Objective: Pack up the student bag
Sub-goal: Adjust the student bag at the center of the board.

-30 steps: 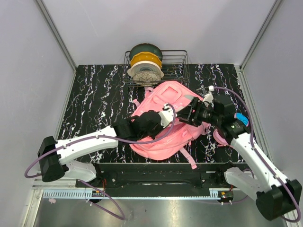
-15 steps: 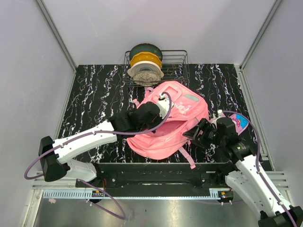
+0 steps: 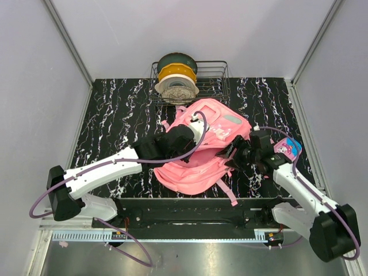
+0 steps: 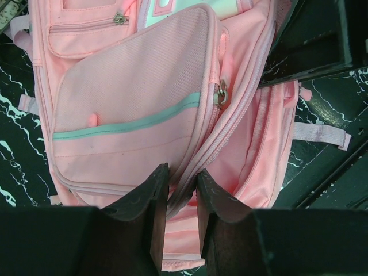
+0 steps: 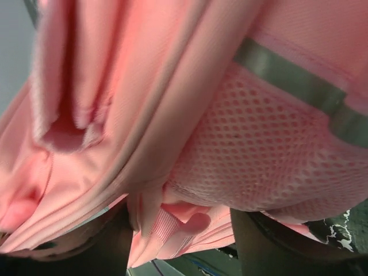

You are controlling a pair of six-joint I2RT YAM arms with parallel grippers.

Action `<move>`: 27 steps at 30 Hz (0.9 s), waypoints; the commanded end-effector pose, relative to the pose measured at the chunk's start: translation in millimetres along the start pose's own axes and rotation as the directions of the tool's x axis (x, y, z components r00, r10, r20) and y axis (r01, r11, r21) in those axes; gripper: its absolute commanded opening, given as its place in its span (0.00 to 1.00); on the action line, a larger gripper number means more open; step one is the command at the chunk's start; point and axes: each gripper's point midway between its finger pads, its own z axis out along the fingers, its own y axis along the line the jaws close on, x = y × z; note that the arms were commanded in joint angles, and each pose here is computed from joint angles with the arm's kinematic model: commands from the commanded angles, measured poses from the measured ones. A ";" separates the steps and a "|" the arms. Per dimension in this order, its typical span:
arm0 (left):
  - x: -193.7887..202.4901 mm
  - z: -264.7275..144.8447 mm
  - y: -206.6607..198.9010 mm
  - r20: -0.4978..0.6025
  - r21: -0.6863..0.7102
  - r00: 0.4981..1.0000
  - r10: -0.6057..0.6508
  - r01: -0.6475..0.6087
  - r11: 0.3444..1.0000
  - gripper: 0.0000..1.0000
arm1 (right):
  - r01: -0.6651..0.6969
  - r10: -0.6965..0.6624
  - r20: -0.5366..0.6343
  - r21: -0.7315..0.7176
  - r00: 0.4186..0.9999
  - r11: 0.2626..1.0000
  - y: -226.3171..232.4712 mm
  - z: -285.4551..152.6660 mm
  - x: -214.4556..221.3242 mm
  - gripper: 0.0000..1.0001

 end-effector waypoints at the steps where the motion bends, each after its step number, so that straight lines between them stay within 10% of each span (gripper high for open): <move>1: -33.9 -28.6 10.4 0.122 -0.020 0.986 -0.117 0.121 0.993 0.00 | 0.088 -0.090 0.072 0.026 0.993 0.996 3.5 11.8 -22.5 0.59; 8: -27.3 -53.8 -14.6 0.126 0.038 0.970 -0.208 0.205 0.978 0.00 | 0.337 -0.339 0.003 -0.106 0.941 0.935 38.7 6.2 -19.0 0.30; 17: -30.9 -65.2 -30.2 0.142 0.042 0.933 -0.329 0.327 0.944 0.00 | 0.483 -0.493 -0.076 -0.115 0.867 0.868 61.4 27.6 -37.8 0.24; 20: -34.7 -70.0 -26.5 0.155 0.030 0.921 -0.358 0.358 0.933 0.00 | 0.522 -0.532 -0.089 -0.110 0.842 0.846 67.9 39.4 -48.4 0.26; 27: -32.7 -62.1 -12.6 0.154 -0.066 0.933 -0.326 0.339 0.939 0.00 | 0.545 -0.544 -0.017 0.038 0.839 0.838 62.4 24.0 -70.9 0.69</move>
